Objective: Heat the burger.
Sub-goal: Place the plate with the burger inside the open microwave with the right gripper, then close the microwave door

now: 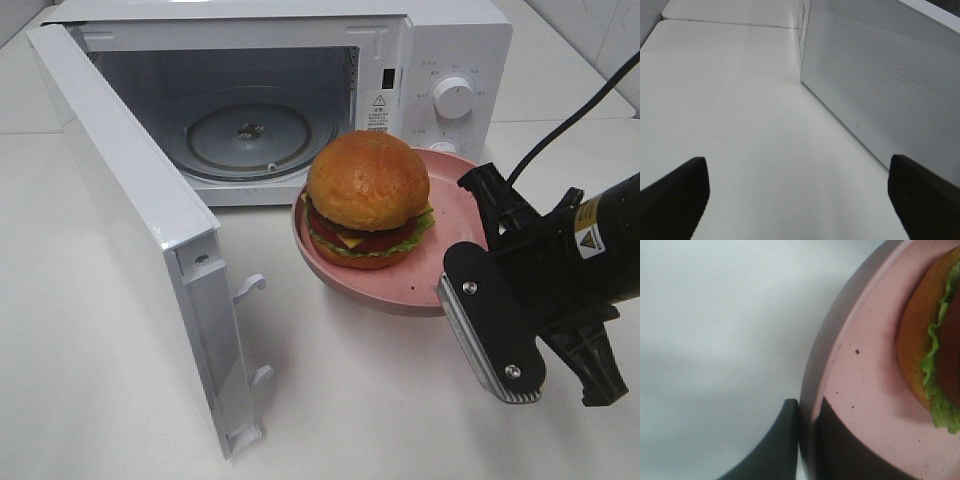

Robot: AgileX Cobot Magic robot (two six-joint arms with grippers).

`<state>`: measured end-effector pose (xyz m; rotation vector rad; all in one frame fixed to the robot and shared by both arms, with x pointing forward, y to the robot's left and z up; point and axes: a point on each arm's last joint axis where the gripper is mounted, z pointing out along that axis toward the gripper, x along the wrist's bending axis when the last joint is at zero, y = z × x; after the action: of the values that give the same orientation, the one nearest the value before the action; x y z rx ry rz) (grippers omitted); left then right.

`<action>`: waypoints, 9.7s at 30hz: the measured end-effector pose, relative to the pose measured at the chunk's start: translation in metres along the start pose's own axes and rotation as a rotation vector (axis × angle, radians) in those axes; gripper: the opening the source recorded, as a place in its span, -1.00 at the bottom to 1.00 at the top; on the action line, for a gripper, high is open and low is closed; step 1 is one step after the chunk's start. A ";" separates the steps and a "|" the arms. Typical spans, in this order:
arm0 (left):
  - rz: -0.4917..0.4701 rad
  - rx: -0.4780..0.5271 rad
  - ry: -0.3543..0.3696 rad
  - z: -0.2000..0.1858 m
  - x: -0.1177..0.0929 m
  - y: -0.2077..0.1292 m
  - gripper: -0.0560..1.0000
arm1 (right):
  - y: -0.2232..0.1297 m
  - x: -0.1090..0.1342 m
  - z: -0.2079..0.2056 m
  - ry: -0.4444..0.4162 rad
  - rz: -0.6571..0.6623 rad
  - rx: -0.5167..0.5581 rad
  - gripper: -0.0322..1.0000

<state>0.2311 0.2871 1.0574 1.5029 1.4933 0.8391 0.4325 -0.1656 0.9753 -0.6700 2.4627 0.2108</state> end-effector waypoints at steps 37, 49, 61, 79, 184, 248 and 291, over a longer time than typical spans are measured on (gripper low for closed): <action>0.000 0.000 0.000 0.000 0.000 0.000 0.77 | 0.012 -0.039 0.036 -0.130 -0.120 -0.054 -0.84; 0.000 0.000 0.000 0.000 0.000 0.000 0.77 | 0.021 -0.055 0.056 -0.118 -0.142 -0.067 -0.84; 0.000 0.000 0.000 0.000 0.000 0.000 0.77 | 0.024 -0.073 0.071 -0.125 -0.142 -0.067 -0.84; 0.000 0.000 0.000 0.000 0.000 0.000 0.77 | 0.029 -0.102 0.104 -0.132 -0.129 -0.070 -0.85; 0.000 0.000 0.000 0.000 0.000 0.000 0.77 | 0.018 -0.140 0.129 -0.122 0.119 -0.020 0.38; 0.000 0.000 0.000 0.000 0.000 0.000 0.77 | -0.015 -0.049 -0.082 0.080 1.343 0.267 0.56; 0.000 0.000 0.000 0.000 0.000 0.000 0.77 | -0.038 0.131 -0.194 -0.629 1.798 0.032 0.54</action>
<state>0.2311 0.2871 1.0574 1.5029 1.4933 0.8391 0.2644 -0.3088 1.0606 1.5197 1.6805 0.8281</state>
